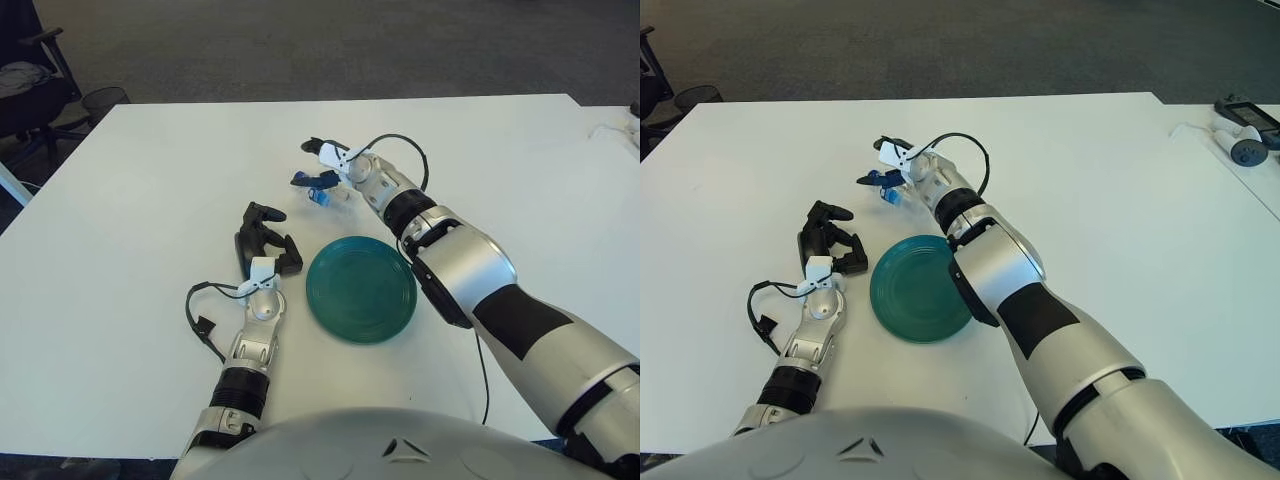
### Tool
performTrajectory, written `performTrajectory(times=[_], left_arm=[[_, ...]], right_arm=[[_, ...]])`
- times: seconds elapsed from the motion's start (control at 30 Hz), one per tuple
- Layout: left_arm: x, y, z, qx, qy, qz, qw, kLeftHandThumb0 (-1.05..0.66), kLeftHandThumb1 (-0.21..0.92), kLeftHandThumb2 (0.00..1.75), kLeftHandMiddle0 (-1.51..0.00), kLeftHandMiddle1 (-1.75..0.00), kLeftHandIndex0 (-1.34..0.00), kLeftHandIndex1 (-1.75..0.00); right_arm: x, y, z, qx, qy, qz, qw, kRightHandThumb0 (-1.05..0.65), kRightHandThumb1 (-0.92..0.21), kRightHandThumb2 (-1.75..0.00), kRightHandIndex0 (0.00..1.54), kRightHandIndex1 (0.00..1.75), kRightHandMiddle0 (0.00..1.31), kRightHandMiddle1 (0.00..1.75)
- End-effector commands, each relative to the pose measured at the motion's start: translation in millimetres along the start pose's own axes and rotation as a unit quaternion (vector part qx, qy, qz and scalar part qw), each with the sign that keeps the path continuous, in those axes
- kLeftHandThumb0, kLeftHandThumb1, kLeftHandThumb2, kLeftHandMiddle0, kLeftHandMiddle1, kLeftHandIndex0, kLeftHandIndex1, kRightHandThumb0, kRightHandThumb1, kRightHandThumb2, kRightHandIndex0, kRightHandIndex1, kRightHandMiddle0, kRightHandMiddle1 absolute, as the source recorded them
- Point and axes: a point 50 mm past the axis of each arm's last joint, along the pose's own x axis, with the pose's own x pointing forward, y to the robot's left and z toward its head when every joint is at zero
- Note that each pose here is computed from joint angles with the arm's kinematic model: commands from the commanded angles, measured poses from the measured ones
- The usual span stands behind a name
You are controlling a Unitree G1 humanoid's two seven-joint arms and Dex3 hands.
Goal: Put the bottle into the plate.
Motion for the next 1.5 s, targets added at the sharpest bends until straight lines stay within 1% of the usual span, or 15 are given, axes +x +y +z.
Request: performTrajectory(times=[0.0, 0.2, 0.4, 0.5, 0.7, 0.83, 1.0, 1.37, 1.47], left_arm=[[-10.0, -3.7, -15.8, 0.008, 0.058, 0.013, 0.998, 0.00, -0.07, 1.75, -0.88, -1.75, -0.70, -1.73], [-9.8, -2.6, -16.4, 0.011, 0.057, 0.016, 0.998, 0.00, -0.07, 1.75, -0.88, -1.75, -0.70, -1.73], [-9.5, -1.5, -16.9, 0.011, 0.058, 0.017, 0.998, 0.00, -0.06, 1.75, -0.88, -1.75, -0.69, -1.74], [-9.8, -0.6, -16.4, 0.008, 0.057, 0.015, 0.998, 0.00, -0.06, 1.75, -0.88, -1.75, -0.69, -1.74], [-9.8, 0.3, -16.3, 0.007, 0.056, 0.014, 0.998, 0.00, -0.06, 1.75, -0.88, -1.75, -0.69, -1.74], [-9.8, 0.9, -17.2, 0.006, 0.058, 0.014, 0.998, 0.00, -0.06, 1.75, -0.88, -1.75, -0.69, -1.74], [-9.6, 0.8, -17.5, 0.004, 0.059, 0.013, 0.998, 0.00, -0.06, 1.75, -0.88, -1.75, -0.69, -1.74], [-8.9, 1.0, -17.4, 0.004, 0.055, 0.013, 0.998, 0.00, -0.06, 1.75, -0.88, -1.75, -0.69, -1.73], [-8.3, 1.3, -17.2, 0.011, 0.051, 0.016, 0.999, 0.00, -0.07, 1.75, -0.88, -1.75, -0.69, -1.73]], right_arm=[[0.0, -1.9, 0.9, -0.013, 0.006, 0.000, 1.000, -0.88, -0.92, -0.34, 0.00, 0.00, 0.00, 0.25], [-0.1, 0.0, -2.9, -0.028, 0.014, 0.000, 0.999, -0.91, -0.92, -0.33, 0.00, 0.00, 0.00, 0.21], [-0.7, 0.9, -9.3, -0.044, 0.020, -0.005, 0.999, -0.93, -0.92, -0.25, 0.00, 0.00, 0.00, 0.09], [-0.9, 1.3, -11.5, -0.050, 0.022, -0.011, 0.998, -0.93, -0.92, -0.24, 0.00, 0.00, 0.00, 0.07], [-1.5, 2.2, -17.0, -0.059, 0.026, -0.023, 0.998, -0.93, -0.92, -0.24, 0.00, 0.00, 0.00, 0.07], [-1.4, 3.3, -17.0, -0.065, 0.024, -0.026, 0.997, -0.95, -0.92, -0.27, 0.03, 0.01, 0.00, 0.14], [-1.6, 5.5, -19.4, -0.071, 0.024, -0.022, 0.997, -0.94, -0.92, -0.31, 0.05, 0.02, 0.00, 0.18], [-2.0, 12.3, -25.5, -0.093, 0.028, -0.018, 0.995, -0.92, -0.92, -0.33, 0.05, 0.01, 0.00, 0.16], [-2.2, 17.1, -29.0, -0.101, 0.030, -0.017, 0.994, -0.93, -0.92, -0.32, 0.06, 0.02, 0.00, 0.16]])
